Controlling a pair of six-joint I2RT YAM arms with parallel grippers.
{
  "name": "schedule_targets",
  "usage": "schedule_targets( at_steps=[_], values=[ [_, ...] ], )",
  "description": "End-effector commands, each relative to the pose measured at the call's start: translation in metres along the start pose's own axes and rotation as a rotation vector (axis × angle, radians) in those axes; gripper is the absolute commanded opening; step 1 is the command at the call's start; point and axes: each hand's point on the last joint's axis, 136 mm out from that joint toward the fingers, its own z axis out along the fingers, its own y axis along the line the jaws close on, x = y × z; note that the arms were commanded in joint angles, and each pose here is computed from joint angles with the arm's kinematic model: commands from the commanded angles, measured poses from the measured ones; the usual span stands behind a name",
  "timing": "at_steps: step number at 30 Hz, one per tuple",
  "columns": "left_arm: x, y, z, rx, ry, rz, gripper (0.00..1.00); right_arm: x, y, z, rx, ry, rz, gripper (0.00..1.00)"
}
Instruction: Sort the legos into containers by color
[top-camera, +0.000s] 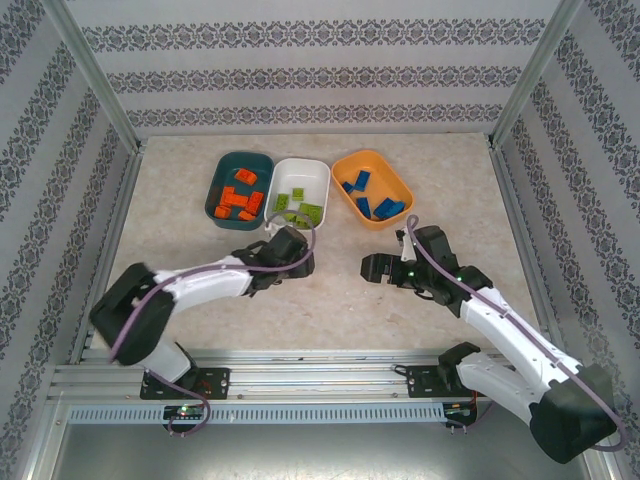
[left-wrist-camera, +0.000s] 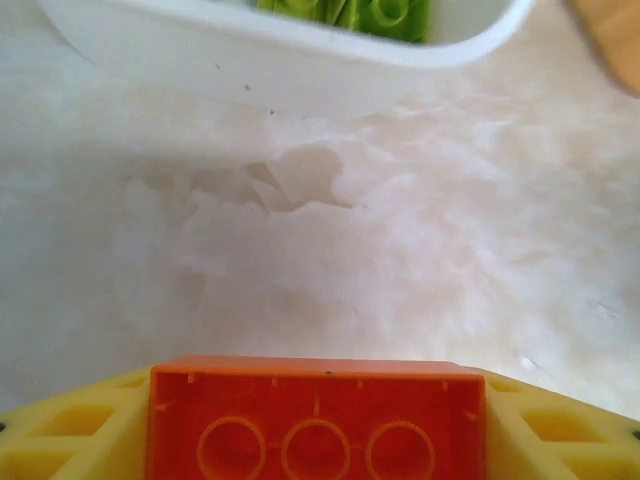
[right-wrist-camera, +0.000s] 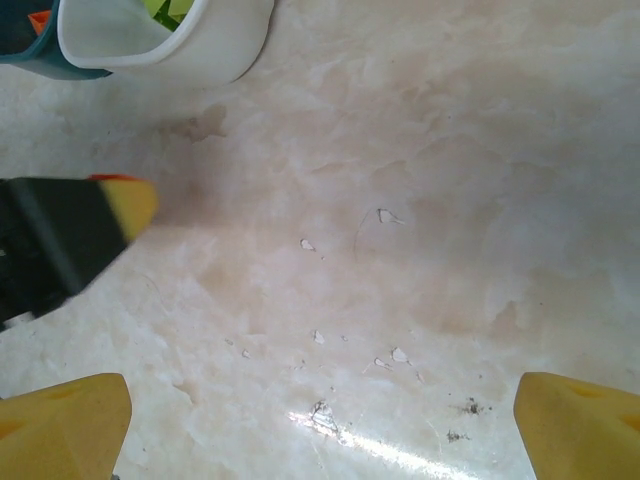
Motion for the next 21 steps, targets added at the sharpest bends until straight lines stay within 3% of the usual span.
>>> schedule_targets(
  at_steps=[1,7,10,17,21],
  values=[
    [0.004,0.014,-0.046,0.007,0.052,0.063,0.59,0.007,-0.006,-0.003,0.014,0.008,0.025,0.98],
    [-0.033,0.045,-0.123,0.0,-0.051,0.014,0.59,0.003,0.0,-0.003,-0.012,0.005,0.033,0.98],
    [-0.058,0.06,-0.143,-0.002,-0.093,-0.027,0.59,-0.003,0.006,-0.005,-0.026,-0.006,0.033,0.98],
    [-0.126,0.073,-0.143,0.022,-0.108,-0.096,0.58,-0.01,0.013,-0.014,-0.028,-0.021,0.02,0.98],
    [-0.168,0.078,-0.125,0.028,-0.114,-0.116,0.58,-0.006,0.006,-0.013,-0.01,-0.022,0.026,0.98]
  ],
)
